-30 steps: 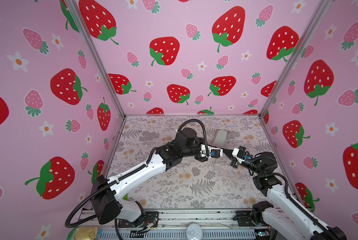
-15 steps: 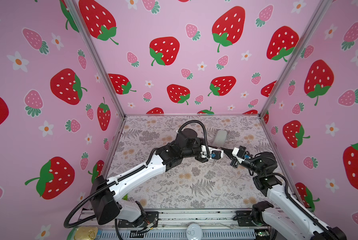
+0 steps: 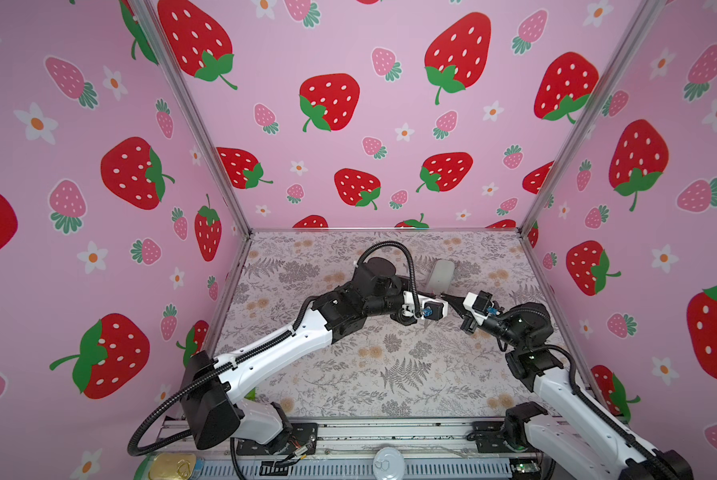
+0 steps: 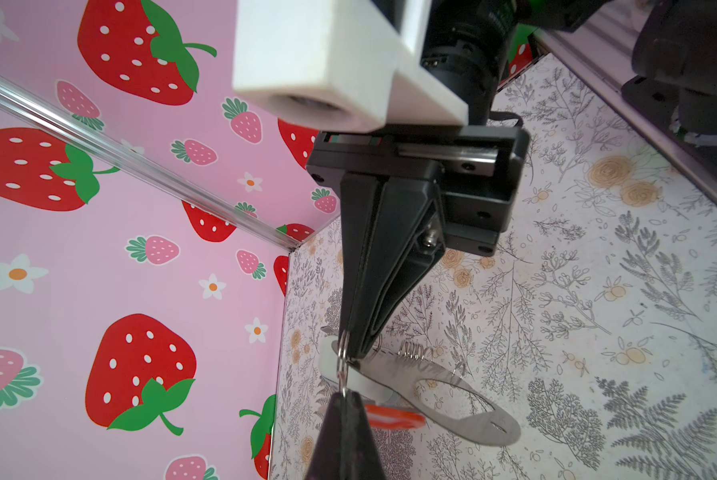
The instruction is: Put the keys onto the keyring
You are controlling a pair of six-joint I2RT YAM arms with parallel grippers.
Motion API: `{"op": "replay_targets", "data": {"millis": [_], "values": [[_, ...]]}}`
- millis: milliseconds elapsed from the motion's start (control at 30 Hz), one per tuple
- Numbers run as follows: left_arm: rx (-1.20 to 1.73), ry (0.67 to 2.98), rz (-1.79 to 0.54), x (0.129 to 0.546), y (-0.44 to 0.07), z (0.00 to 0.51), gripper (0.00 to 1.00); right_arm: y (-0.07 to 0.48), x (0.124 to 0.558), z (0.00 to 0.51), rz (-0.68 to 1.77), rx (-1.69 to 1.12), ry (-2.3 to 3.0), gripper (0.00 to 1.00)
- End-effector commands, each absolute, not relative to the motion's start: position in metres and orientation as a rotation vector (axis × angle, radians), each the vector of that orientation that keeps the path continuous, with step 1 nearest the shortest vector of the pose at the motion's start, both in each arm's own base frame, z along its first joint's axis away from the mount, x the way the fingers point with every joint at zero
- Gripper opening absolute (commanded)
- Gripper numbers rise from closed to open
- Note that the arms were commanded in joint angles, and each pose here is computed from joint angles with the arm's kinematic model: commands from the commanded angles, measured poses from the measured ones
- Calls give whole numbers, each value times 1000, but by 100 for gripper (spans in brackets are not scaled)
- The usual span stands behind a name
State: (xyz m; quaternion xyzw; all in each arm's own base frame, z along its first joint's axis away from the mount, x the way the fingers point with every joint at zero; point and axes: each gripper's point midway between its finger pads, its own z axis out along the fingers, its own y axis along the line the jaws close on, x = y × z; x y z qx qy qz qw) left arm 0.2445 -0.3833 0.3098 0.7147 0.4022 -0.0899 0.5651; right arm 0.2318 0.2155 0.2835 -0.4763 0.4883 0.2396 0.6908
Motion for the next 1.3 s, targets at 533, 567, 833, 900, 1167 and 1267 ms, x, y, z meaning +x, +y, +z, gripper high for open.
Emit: {"op": "replay_targets", "data": {"millis": [533,567,833,900,1167,1267], "values": [[1661,897,-258,240,-384,323,0,220,221,299,580,-1085,1011,1],[1658,899,-251,241,-383,323,0,220,220,299,586,-1090,1010,0],[1641,925,-176,252,-373,325,0,220,218,297,586,-1093,1009,1],[1639,922,-168,253,-371,326,0,220,217,297,591,-1096,1008,1],[1635,912,-163,253,-371,329,0,222,218,295,603,-1103,1015,1],[1639,906,-167,252,-371,328,0,222,219,295,604,-1102,1017,1]]}}
